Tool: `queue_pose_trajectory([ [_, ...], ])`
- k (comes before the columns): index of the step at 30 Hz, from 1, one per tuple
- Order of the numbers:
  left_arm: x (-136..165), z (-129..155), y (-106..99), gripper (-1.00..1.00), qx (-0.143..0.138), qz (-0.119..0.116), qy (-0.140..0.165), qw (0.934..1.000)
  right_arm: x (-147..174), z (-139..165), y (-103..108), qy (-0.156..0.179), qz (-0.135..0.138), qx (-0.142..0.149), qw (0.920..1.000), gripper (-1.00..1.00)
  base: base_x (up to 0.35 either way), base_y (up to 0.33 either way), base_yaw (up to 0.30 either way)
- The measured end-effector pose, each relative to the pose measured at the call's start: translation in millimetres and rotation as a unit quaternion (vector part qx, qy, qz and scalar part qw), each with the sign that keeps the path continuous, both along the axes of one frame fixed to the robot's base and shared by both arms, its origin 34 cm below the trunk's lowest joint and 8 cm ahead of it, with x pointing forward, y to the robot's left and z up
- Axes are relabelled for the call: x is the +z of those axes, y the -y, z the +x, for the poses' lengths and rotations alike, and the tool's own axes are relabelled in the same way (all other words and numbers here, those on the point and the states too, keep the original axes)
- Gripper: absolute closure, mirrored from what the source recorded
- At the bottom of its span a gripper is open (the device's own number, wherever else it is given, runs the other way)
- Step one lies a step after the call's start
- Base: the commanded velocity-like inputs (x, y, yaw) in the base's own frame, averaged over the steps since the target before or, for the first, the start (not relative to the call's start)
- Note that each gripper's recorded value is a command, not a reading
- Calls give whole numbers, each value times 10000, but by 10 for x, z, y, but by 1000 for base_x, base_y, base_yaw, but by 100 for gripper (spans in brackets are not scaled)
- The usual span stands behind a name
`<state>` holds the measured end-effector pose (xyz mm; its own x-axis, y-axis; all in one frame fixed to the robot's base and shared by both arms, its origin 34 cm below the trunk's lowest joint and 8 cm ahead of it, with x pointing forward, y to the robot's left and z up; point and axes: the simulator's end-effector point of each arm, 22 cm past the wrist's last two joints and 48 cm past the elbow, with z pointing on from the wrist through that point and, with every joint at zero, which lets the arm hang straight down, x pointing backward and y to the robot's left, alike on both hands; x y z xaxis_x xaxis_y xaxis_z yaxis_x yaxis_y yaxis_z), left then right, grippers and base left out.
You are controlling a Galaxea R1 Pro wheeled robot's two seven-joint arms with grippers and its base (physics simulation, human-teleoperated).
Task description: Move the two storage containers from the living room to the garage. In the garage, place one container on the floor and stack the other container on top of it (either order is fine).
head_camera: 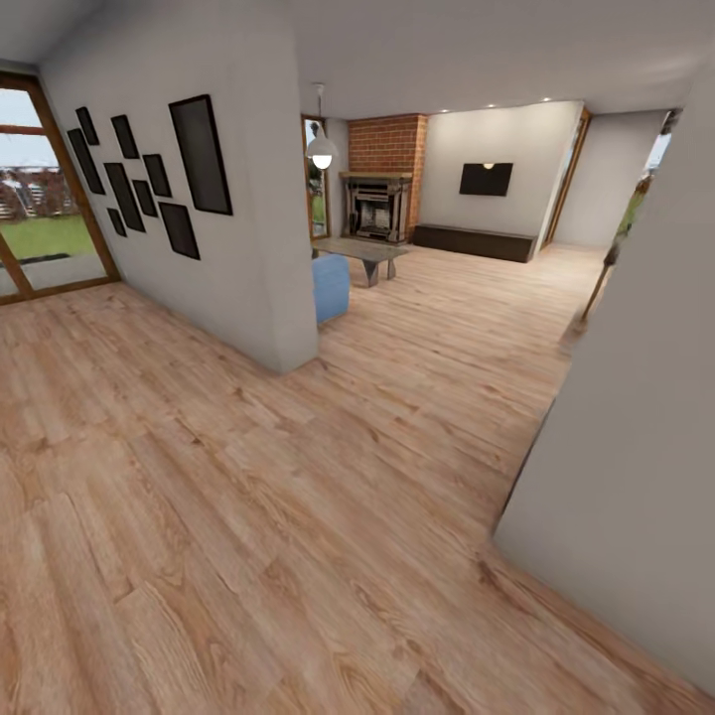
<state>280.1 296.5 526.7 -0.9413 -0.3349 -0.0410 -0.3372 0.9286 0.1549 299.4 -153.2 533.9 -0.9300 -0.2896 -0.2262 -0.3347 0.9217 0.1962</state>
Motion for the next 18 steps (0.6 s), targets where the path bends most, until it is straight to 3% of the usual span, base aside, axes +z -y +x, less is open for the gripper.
queue_pose_trajectory([
  [18, 1, 0, -13, -100, 4, 8, 0, 10000, 0, -9, -13, -4, 3, 14, 10000, -100, 339, 65, 0],
])
